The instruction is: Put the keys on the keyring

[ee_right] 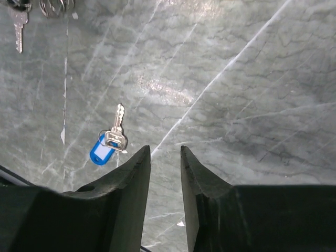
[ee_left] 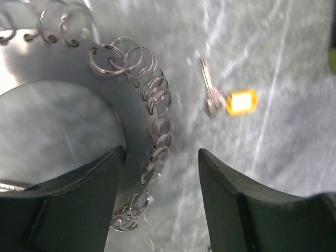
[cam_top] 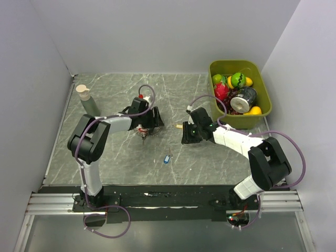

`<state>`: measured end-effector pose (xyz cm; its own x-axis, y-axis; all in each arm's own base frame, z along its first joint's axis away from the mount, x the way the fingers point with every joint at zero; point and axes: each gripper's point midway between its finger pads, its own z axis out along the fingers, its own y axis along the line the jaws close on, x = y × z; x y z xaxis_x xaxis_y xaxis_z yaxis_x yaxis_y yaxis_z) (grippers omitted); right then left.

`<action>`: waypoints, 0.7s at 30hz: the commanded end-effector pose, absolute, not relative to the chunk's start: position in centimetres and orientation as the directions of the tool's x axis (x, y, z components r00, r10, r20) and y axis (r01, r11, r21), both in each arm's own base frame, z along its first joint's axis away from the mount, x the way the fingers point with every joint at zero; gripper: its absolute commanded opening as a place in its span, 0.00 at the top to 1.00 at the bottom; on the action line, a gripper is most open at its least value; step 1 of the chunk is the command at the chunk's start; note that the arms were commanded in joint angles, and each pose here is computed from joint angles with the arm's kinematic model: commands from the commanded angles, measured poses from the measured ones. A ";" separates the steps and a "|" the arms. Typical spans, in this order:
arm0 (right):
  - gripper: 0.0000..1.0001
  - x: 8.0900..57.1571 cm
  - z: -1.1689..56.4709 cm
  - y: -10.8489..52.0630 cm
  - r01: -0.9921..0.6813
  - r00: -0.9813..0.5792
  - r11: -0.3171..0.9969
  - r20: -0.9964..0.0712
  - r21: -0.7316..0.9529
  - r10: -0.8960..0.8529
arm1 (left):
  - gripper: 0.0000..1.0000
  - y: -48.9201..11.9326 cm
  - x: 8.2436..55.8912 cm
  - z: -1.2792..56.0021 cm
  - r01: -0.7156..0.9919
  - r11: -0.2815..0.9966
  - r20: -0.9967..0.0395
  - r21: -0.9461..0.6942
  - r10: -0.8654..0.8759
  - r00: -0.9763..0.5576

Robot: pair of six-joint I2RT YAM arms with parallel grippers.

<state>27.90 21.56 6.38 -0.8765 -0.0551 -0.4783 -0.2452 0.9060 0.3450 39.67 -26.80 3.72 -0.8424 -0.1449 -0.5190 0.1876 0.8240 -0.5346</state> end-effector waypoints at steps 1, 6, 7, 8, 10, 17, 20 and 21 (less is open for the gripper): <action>0.59 28.7 8.0 22.3 -0.280 -0.849 0.879 -0.527 0.387 -0.038 | 0.33 -26.5 33.5 0.9 0.143 0.825 -0.385 -0.546 -0.096 -0.918; 0.42 28.9 8.2 22.6 -0.297 -0.843 0.872 -0.536 0.389 -0.048 | 0.32 -26.8 30.2 1.8 0.147 0.811 -0.370 -0.566 -0.091 -0.925; 0.40 29.0 8.2 22.7 -0.300 -0.842 0.871 -0.538 0.390 -0.049 | 0.31 -27.0 29.9 2.0 0.160 0.803 -0.382 -0.574 -0.090 -0.920; 0.38 29.0 8.2 22.8 -0.303 -0.843 0.870 -0.536 0.390 -0.053 | 0.30 -27.4 29.3 2.3 0.174 0.796 -0.385 -0.580 -0.080 -0.919; 0.35 29.2 8.3 22.9 -0.312 -0.839 0.868 -0.541 0.386 -0.061 | 0.28 -27.7 29.2 3.4 0.191 0.784 -0.408 -0.591 -0.086 -0.909; 0.28 29.6 9.0 23.3 -0.349 -0.824 0.858 -0.559 0.377 -0.090 | 0.21 -28.2 32.6 8.8 0.216 0.793 -0.507 -0.570 -0.133 -0.852; 0.27 29.6 9.6 23.5 -0.382 -0.808 0.845 -0.579 0.376 -0.107 | 0.19 -28.1 33.9 12.0 0.233 0.785 -0.556 -0.573 -0.164 -0.815; 0.26 29.6 9.8 23.7 -0.397 -0.802 0.838 -0.586 0.375 -0.117 | 0.18 -27.8 34.2 12.8 0.231 0.786 -0.569 -0.573 -0.178 -0.803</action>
<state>28.22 22.53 7.18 -0.8576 -0.0951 -0.5054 -0.3161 0.8727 0.3721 31.79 -28.03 6.14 -0.8810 -0.1041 -0.4616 0.1991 0.8034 -0.5612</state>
